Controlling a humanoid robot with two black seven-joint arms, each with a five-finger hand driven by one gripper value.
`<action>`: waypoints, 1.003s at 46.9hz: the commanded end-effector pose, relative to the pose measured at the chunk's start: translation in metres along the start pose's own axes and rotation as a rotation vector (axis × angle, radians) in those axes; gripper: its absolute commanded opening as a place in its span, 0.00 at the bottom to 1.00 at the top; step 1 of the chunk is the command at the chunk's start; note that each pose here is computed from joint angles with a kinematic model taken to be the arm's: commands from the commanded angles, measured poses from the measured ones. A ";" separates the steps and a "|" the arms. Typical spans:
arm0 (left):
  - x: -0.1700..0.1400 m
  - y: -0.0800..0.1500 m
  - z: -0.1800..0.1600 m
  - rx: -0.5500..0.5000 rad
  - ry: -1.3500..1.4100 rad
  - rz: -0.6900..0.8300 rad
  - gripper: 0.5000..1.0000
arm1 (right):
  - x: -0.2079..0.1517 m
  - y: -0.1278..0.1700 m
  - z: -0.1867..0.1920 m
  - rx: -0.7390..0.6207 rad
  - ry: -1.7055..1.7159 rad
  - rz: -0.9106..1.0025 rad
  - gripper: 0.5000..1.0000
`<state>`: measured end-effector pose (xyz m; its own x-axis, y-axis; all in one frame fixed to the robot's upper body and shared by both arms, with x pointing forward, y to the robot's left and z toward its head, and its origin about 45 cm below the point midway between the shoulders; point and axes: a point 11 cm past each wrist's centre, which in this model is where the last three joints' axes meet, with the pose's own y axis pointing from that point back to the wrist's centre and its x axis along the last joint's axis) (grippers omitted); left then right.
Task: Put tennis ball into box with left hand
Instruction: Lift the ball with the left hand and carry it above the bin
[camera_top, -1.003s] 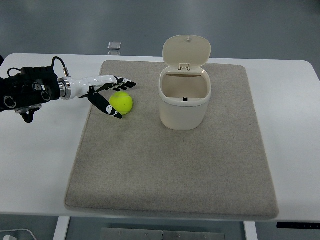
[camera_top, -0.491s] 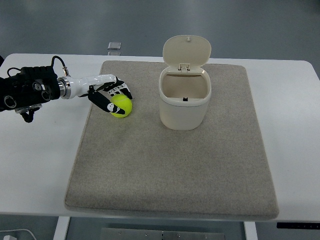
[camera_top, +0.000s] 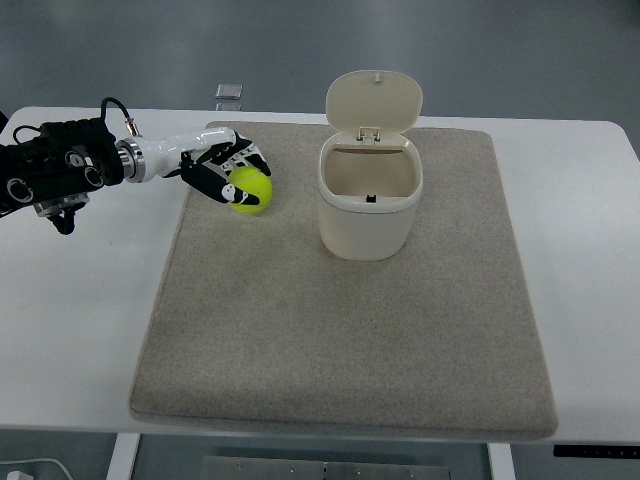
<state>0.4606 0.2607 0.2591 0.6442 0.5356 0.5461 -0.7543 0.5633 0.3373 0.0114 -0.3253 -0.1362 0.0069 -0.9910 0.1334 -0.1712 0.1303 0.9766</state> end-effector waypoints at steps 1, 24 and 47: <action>0.024 -0.001 0.011 -0.054 0.123 0.119 0.00 | 0.000 0.000 0.000 -0.001 -0.001 0.000 0.88; 0.115 0.013 0.112 -0.462 0.531 0.453 0.00 | 0.000 0.000 0.000 0.001 -0.001 -0.001 0.88; 0.068 -0.014 0.255 -0.739 0.554 0.221 0.00 | 0.000 0.000 0.000 -0.001 0.001 -0.001 0.88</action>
<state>0.4886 0.1434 0.4894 0.5797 0.8144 0.0258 -0.7370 0.5375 -0.4097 0.0114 -0.3253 -0.1362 0.0065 -0.9911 0.1332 -0.1707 0.1302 0.9767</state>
